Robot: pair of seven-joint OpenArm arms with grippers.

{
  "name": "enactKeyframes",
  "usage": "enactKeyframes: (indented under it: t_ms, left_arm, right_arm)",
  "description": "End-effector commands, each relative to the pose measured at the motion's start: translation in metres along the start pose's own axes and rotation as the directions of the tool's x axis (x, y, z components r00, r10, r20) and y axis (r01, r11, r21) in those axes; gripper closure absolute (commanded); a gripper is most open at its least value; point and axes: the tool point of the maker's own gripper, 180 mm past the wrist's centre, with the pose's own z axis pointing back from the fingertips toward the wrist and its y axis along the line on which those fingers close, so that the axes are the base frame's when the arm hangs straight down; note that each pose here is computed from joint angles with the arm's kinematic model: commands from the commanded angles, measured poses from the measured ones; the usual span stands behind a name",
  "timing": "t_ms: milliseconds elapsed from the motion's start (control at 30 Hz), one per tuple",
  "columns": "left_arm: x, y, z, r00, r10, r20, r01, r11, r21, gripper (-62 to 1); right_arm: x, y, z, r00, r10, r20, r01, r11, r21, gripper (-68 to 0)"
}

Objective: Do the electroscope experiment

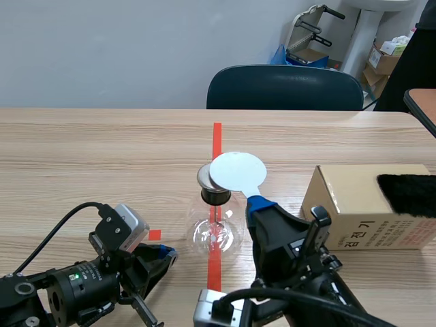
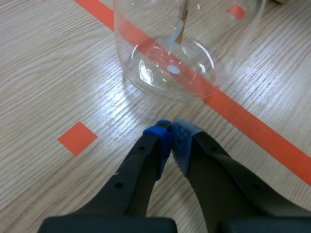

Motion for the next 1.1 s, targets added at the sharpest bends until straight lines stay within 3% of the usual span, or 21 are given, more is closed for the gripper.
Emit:
enactKeyframes:
  t_ms: [0, 200, 400, 533, 800, 1067]
  left_arm:
    - [0.006, -0.002, 0.0, 1.0, 0.003, 0.025, -0.002, 1.0, -0.001, -2.7]
    - [0.005, -0.002, 0.0, 1.0, 0.003, 0.024, -0.003, 1.0, -0.002, -2.7]
    - [0.005, -0.003, 0.0, 1.0, 0.004, 0.024, -0.004, 1.0, -0.002, -2.7]
    - [0.005, -0.003, 0.0, 1.0, 0.004, 0.024, -0.004, 1.0, -0.002, -2.7]
    - [0.005, -0.003, 0.0, 1.0, 0.004, 0.024, -0.004, 1.0, -0.002, -2.7]
    - [0.005, -0.003, 0.0, 1.0, 0.004, 0.023, -0.004, 1.0, -0.002, -2.7]
  right_arm:
    - [-0.009, -0.009, -0.003, 1.0, 0.019, -0.021, -0.02, 0.999, -0.031, -1.0]
    - [-0.032, -0.009, -0.001, 0.989, 0.015, -0.149, -0.02, 0.999, -0.031, -1.0]
    - [-0.057, -0.009, 0.004, 0.958, 0.01, -0.288, -0.02, 0.999, -0.031, -1.0]
    - [-0.068, -0.01, 0.008, 0.937, 0.008, -0.348, -0.02, 0.999, -0.031, -1.0]
    - [-0.075, -0.01, 0.011, 0.922, 0.006, -0.388, -0.02, 0.999, -0.031, -1.0]
    - [-0.074, -0.01, 0.01, 0.925, 0.006, -0.381, -0.02, 0.999, -0.031, -1.0]
